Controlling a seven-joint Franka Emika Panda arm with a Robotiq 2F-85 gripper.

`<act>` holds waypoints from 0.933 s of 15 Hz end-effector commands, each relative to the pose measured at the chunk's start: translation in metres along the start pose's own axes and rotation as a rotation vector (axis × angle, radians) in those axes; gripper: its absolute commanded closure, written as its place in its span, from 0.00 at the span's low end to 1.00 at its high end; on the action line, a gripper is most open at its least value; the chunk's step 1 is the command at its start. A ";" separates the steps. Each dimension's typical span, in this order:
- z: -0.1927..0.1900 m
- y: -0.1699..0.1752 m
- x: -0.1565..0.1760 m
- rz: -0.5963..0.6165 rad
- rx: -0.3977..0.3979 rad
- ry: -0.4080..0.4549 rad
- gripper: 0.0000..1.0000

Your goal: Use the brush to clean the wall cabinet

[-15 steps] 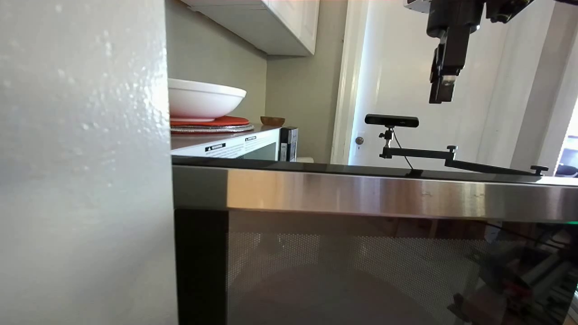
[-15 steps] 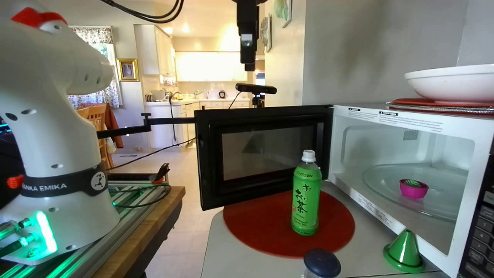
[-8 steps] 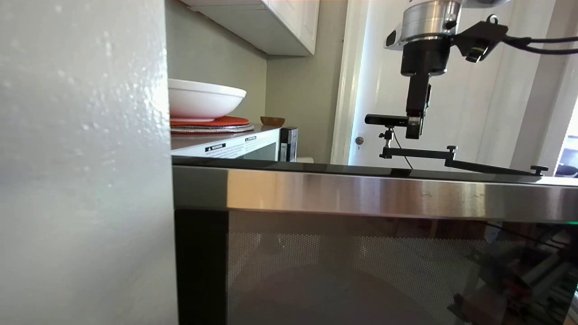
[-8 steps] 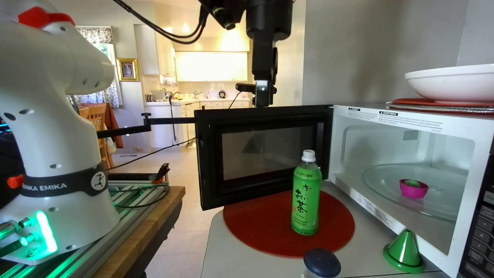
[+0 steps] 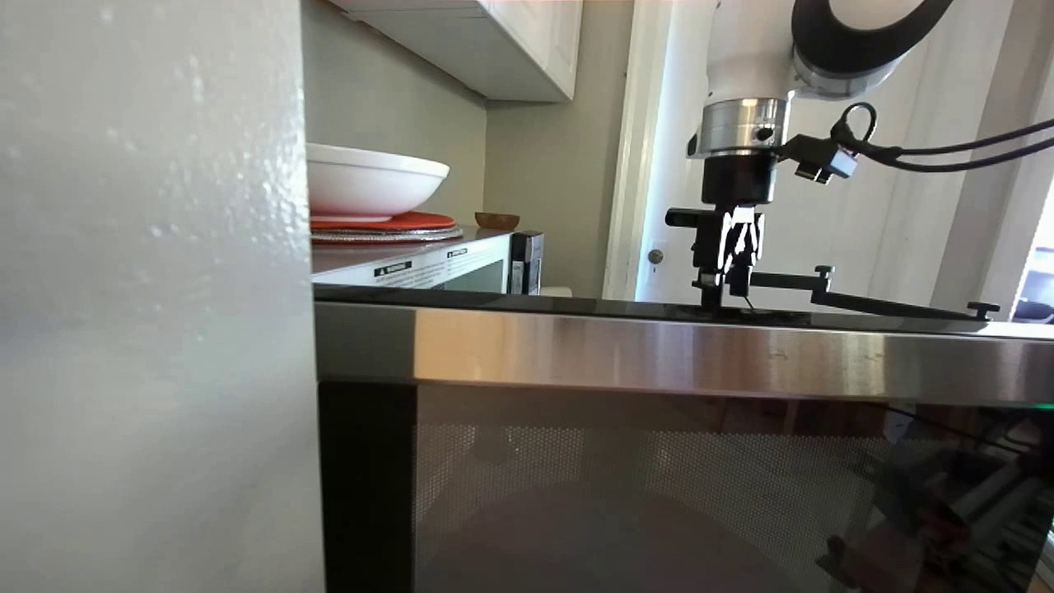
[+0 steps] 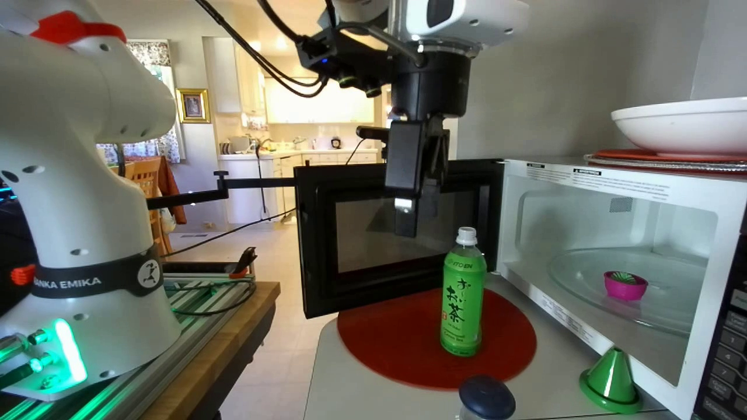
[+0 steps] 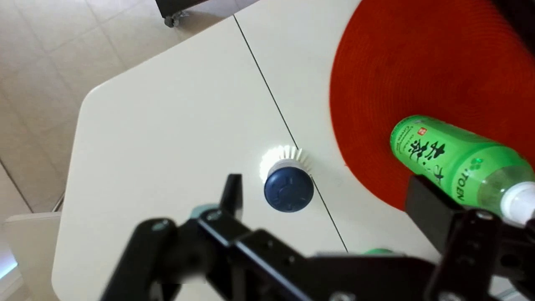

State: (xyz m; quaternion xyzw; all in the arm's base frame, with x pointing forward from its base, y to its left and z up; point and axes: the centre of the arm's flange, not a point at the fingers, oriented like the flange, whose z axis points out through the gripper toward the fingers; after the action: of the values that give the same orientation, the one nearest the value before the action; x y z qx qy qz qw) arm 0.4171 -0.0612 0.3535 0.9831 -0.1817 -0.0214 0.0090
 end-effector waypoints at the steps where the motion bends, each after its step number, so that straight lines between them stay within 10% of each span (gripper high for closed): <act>1: 0.033 0.015 0.014 0.085 0.012 0.034 0.00; 14: 0.114 0.043 0.035 0.182 0.039 0.046 0.00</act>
State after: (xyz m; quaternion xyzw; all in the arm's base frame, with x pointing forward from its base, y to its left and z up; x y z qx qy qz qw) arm 0.4293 -0.1146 0.2392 0.9628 -0.2703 0.0057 -0.0043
